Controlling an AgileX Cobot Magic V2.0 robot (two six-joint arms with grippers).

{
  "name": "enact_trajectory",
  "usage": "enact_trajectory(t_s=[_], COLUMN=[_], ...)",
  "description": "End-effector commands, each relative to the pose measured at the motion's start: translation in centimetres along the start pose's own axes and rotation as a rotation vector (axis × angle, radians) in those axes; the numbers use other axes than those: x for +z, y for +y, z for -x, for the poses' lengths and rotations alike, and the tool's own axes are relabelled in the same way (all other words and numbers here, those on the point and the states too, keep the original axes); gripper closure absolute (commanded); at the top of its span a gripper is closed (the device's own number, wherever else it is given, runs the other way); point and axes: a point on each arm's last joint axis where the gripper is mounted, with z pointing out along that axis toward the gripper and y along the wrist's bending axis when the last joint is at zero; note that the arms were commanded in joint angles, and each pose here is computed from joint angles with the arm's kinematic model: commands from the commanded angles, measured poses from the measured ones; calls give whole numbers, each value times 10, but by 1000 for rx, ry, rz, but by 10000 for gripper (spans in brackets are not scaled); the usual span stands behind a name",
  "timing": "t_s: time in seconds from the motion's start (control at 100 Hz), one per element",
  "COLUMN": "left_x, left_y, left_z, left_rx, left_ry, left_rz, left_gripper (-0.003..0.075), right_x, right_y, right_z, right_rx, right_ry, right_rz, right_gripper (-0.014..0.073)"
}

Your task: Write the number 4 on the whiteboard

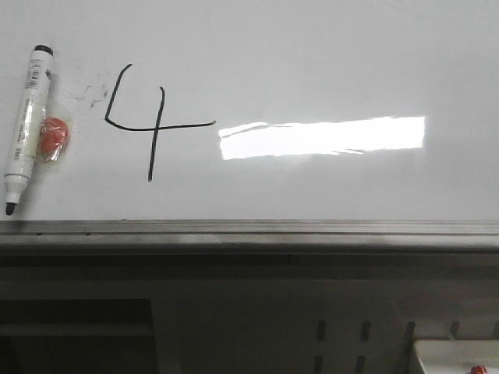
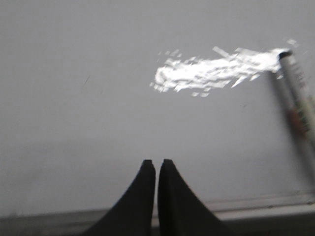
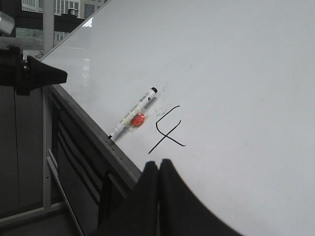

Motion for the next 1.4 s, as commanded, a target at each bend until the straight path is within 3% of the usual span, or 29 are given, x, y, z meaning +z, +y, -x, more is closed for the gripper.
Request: enact_trajectory(t_s=[0.0, 0.21, 1.39], left_x=[-1, 7, 7], left_y=[3, 0, 0], left_z=[1, -37, -37], left_rx=[-11, -39, -39], left_ry=[-81, 86, 79], left_rz=[60, 40, 41], left_gripper=[741, 741, 741], right_x=[-1, -1, -1], right_y=[-3, -3, -3], right_z=[15, 15, 15], right_rx=[-12, -12, -12], right_ry=[-89, -89, -89], right_rz=[-27, -27, -27], right_gripper=[661, 661, 661])
